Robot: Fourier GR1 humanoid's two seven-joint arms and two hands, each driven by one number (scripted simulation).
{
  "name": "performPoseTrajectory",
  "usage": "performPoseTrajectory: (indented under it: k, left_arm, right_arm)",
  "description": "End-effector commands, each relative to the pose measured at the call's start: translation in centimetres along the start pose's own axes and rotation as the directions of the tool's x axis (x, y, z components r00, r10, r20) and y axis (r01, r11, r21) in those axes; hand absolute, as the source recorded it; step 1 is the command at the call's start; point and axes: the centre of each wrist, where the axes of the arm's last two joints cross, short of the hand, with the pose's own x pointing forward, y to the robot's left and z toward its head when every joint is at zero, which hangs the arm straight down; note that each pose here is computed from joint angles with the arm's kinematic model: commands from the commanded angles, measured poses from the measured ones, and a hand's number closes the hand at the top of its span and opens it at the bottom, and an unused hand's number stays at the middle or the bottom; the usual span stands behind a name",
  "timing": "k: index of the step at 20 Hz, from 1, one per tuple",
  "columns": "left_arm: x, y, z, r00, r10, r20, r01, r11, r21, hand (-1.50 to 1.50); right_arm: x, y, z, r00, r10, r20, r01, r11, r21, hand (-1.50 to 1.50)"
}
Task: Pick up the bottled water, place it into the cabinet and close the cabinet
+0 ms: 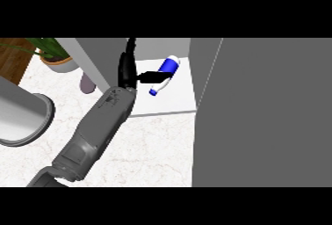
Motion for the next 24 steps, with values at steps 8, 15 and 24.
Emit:
performPoseTrajectory:
  k: [8,15,24]
  left_arm:
    - [-1.6,3.2,-1.4,0.948,0.288,0.132,-0.277,0.956,-0.097,-1.50]
    - [-0.9,2.8,-1.2,0.911,0.386,0.142,-0.364,0.918,-0.157,-1.50]
    - [-1.4,2.9,2.9,0.866,0.484,0.125,-0.444,0.859,-0.254,-1.50]
  right_arm:
    - [1.7,0.4,0.2,1.000,0.026,-0.001,-0.026,0.999,-0.019,-1.50]
    - [2.1,-0.2,0.2,0.999,0.045,0.014,-0.045,0.998,-0.041,-1.50]
    - [1.4,0.4,0.6,0.999,0.038,0.006,-0.038,0.997,-0.070,-1.50]
